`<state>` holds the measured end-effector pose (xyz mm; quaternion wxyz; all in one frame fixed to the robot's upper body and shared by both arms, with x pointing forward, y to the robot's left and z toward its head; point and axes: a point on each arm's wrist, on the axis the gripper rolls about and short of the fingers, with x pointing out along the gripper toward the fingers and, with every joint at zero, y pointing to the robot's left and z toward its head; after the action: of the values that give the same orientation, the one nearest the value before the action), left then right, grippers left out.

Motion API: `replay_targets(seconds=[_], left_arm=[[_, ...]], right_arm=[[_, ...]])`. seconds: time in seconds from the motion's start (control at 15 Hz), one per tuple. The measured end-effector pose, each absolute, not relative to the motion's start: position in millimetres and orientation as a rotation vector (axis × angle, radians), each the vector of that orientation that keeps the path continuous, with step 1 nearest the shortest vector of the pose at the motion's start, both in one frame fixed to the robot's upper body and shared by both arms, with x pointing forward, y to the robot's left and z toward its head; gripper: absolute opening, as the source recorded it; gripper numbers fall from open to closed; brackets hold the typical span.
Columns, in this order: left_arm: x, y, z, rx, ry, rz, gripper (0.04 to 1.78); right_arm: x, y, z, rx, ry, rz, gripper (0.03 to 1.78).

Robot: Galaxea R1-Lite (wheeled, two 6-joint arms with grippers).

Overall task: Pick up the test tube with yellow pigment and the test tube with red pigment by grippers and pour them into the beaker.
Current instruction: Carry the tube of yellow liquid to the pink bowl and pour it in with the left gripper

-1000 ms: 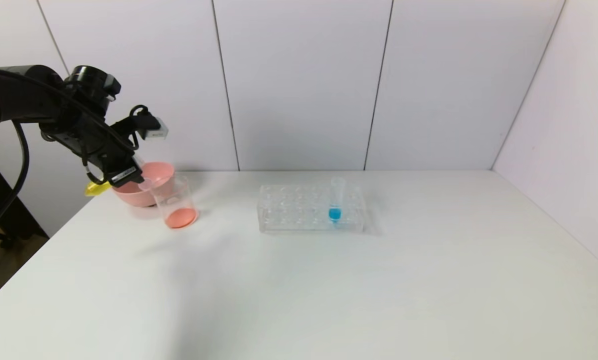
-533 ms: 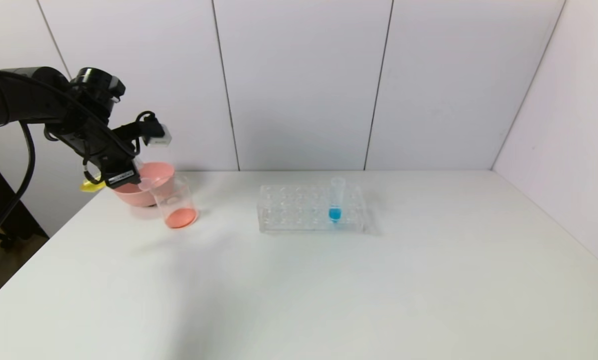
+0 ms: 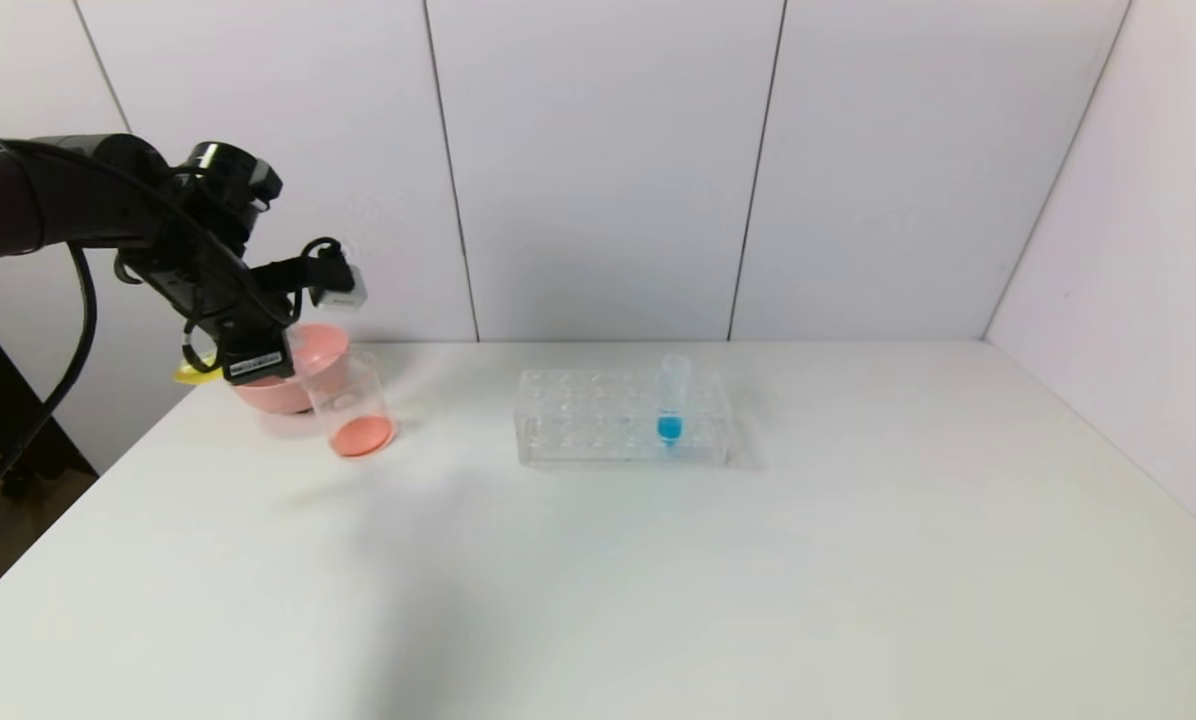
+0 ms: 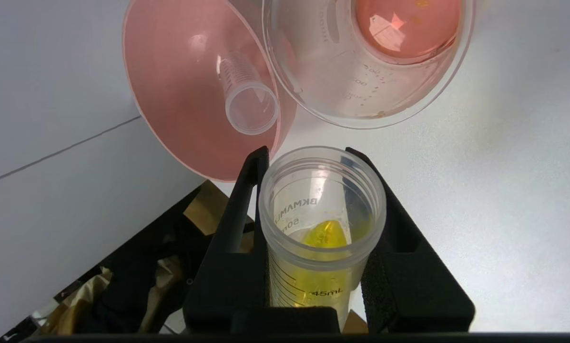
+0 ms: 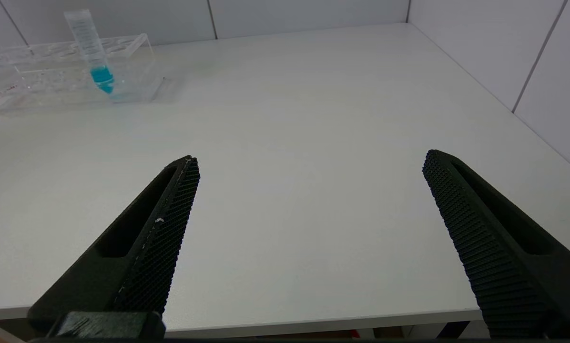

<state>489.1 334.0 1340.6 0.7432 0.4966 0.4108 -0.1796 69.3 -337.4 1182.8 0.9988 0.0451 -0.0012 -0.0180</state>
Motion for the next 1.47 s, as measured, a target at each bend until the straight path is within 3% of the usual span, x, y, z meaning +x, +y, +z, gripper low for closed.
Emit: replay_targets(seconds=[1.47], left_arm=[[512.4,302.5,1314.0,1.340,1.048,-0.113,0.53]], right_arm=[[69.3,-337.4,1182.8,0.090,-0.002,-0.036,1.71]])
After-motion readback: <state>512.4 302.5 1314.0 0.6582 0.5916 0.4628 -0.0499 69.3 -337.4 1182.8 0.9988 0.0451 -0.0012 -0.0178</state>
